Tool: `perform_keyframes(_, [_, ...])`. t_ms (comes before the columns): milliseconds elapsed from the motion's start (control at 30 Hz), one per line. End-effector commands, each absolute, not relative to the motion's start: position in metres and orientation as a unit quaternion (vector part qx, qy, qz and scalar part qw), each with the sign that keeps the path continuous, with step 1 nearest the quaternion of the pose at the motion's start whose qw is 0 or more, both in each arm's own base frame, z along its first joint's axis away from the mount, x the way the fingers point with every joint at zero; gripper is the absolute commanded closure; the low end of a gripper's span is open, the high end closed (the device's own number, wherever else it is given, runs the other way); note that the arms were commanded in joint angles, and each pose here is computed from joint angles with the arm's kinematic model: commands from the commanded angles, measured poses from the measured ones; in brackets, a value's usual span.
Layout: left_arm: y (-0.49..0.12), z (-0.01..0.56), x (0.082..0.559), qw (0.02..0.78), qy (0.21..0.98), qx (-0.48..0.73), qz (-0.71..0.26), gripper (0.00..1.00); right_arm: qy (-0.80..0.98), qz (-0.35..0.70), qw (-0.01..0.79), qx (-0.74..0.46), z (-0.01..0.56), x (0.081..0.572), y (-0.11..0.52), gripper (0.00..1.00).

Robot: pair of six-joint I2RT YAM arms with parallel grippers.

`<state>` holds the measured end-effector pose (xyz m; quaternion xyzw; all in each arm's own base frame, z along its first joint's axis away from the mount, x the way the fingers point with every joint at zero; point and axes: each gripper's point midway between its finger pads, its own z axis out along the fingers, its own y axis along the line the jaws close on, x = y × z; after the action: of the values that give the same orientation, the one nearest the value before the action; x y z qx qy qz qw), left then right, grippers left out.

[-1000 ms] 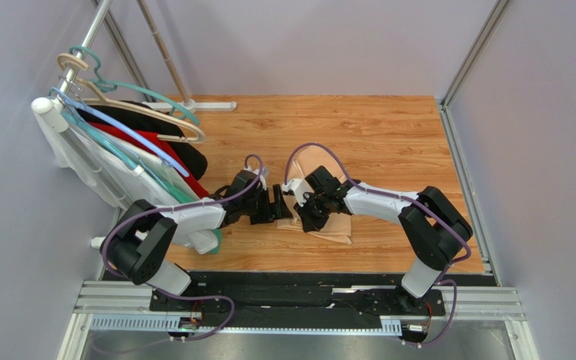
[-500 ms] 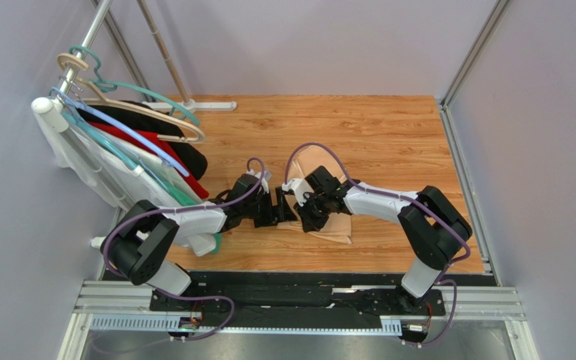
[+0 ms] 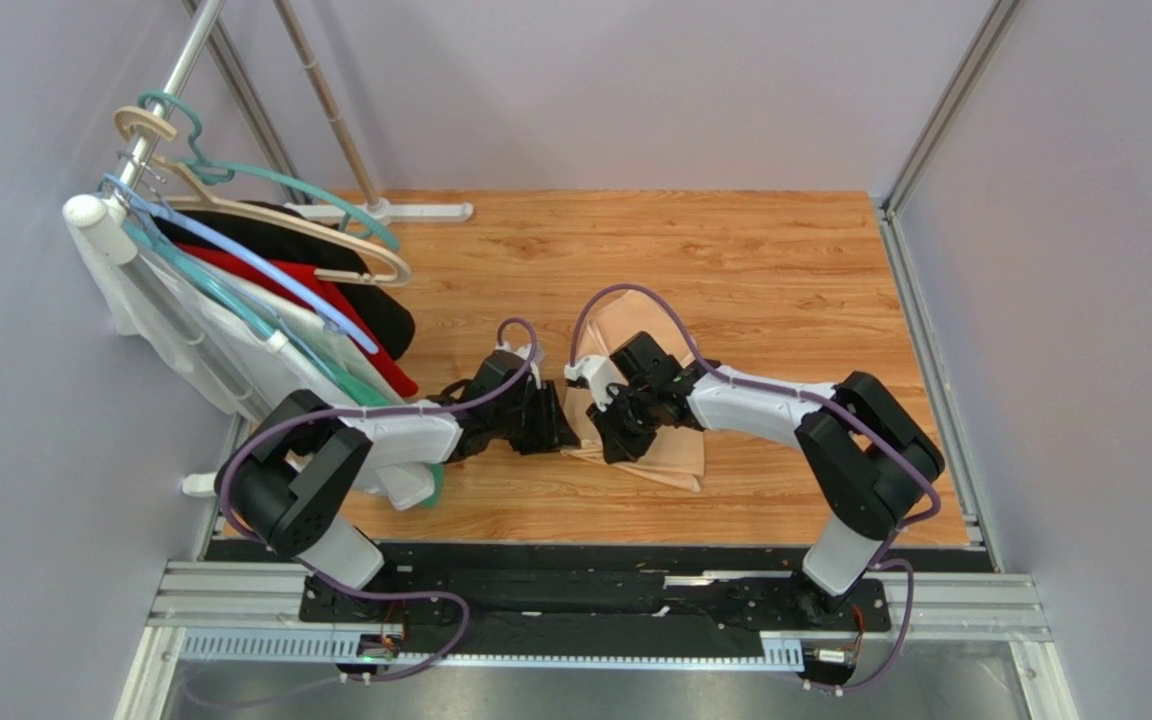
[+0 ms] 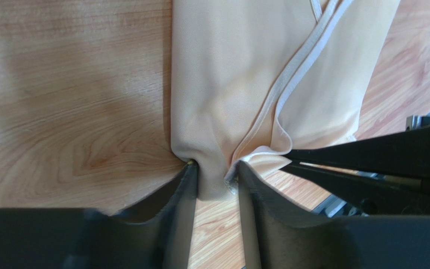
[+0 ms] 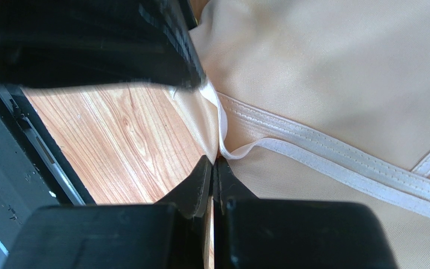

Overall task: Fold the napkin, place the utensils inside, and roll it up
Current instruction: Roll the napkin with the utensil

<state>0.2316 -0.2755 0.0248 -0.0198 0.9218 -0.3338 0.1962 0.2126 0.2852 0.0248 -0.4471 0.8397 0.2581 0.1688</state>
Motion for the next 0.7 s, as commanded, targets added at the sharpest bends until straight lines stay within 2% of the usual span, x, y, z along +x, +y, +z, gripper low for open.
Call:
perform_keyframes(0, [-0.267,0.009,0.222,0.176,0.939,-0.017,-0.296,0.72,0.827,0.277,0.201,-0.446,0.036,0.220,0.298,1.00])
perform_keyframes(33, [-0.268,0.011,0.224,0.178,0.938,-0.013,-0.297,0.75,0.827,0.275,0.204,-0.445,0.037,0.222,0.298,1.00])
perform_keyframes(67, [-0.269,0.012,0.223,0.176,0.938,-0.012,-0.299,0.87,0.828,0.271,0.208,-0.445,0.038,0.224,0.298,1.00])
perform_keyframes(133, [-0.270,0.014,0.224,0.174,0.938,-0.008,-0.299,0.98,0.827,0.266,0.218,-0.445,0.039,0.226,0.298,1.00])
perform_keyframes(233, [-0.274,0.016,0.223,0.166,0.938,-0.003,-0.305,1.00,0.827,0.252,0.236,-0.444,0.042,0.230,0.297,0.98])
perform_keyframes(333, [-0.280,0.021,0.222,0.154,0.935,0.002,-0.318,1.00,0.827,0.243,0.254,-0.438,0.049,0.233,0.297,0.92])
perform_keyframes(367, [-0.284,0.024,0.221,0.151,0.933,0.005,-0.326,1.00,0.829,0.236,0.262,-0.434,0.051,0.235,0.296,0.85])
perform_keyframes(433, [-0.284,0.024,0.217,0.133,0.937,0.004,-0.323,1.00,0.827,0.234,0.283,-0.426,0.058,0.237,0.298,0.78])
perform_keyframes(500, [-0.287,0.028,0.214,0.120,0.936,0.007,-0.332,1.00,0.823,0.226,0.305,-0.422,0.063,0.232,0.295,0.62])
perform_keyframes(533, [-0.289,0.030,0.215,0.118,0.935,0.010,-0.334,1.00,0.818,0.225,0.320,-0.422,0.065,0.233,0.297,0.50])
perform_keyframes(567, [-0.291,0.032,0.213,0.111,0.935,0.013,-0.338,1.00,0.817,0.211,0.335,-0.420,0.068,0.234,0.296,0.31])
perform_keyframes(667, [-0.290,0.034,0.212,0.096,0.935,0.016,-0.341,1.00,0.807,0.203,0.351,-0.430,0.067,0.224,0.298,0.29])
